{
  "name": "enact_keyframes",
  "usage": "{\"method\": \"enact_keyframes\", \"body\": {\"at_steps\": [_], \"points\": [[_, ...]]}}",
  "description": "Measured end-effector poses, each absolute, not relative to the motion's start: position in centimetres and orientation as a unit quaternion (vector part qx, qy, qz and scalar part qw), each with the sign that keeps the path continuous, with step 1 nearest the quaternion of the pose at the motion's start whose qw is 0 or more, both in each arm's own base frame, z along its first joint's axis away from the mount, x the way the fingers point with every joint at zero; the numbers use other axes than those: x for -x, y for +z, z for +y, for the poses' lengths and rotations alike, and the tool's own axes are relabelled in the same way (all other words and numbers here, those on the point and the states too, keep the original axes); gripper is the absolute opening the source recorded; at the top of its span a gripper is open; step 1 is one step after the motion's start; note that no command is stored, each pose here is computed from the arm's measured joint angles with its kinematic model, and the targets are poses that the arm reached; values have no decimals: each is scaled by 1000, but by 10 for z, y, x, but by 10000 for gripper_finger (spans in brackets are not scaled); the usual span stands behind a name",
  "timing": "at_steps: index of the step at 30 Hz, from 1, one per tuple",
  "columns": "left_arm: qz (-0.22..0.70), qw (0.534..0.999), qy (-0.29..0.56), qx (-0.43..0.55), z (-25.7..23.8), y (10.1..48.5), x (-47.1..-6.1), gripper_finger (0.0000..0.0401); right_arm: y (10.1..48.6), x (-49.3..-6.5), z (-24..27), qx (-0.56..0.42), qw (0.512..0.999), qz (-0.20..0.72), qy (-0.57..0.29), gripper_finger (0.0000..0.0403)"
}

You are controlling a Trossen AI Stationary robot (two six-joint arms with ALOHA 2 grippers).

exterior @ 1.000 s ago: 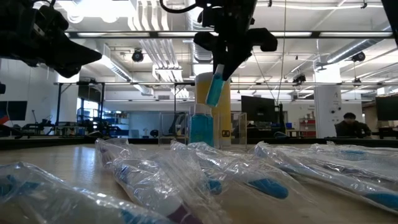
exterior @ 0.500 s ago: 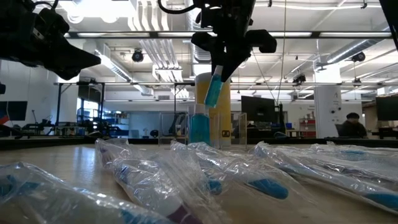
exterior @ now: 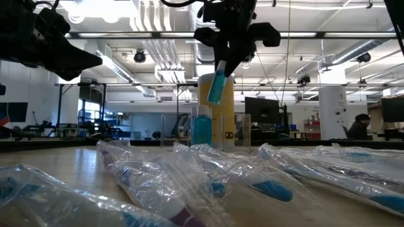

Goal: Pick & Place toothbrushing station
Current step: Put the blue mouthwash into the transparent organizer

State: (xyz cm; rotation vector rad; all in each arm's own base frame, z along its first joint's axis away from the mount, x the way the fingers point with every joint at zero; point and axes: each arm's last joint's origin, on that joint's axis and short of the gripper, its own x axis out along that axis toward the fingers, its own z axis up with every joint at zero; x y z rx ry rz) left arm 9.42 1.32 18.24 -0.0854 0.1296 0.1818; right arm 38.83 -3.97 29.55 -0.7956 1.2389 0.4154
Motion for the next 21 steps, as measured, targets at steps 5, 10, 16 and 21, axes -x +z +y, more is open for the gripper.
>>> {"method": "enact_keyframes", "body": {"at_steps": [5, 10, 16, 21], "points": [[65, 993, 91, 43, 13, 182, -94, 23, 293, -389, -34, 365, 717, 561, 196, 87], [66, 993, 91, 43, 13, 182, -94, 23, 289, -391, -31, 384, 703, 560, 211, 87], [66, 993, 91, 43, 13, 182, -94, 23, 275, -399, -30, 427, 662, 581, 204, 87], [69, 993, 91, 43, 13, 181, -94, 23, 261, -405, -32, 442, 638, 597, 201, 87]]}}
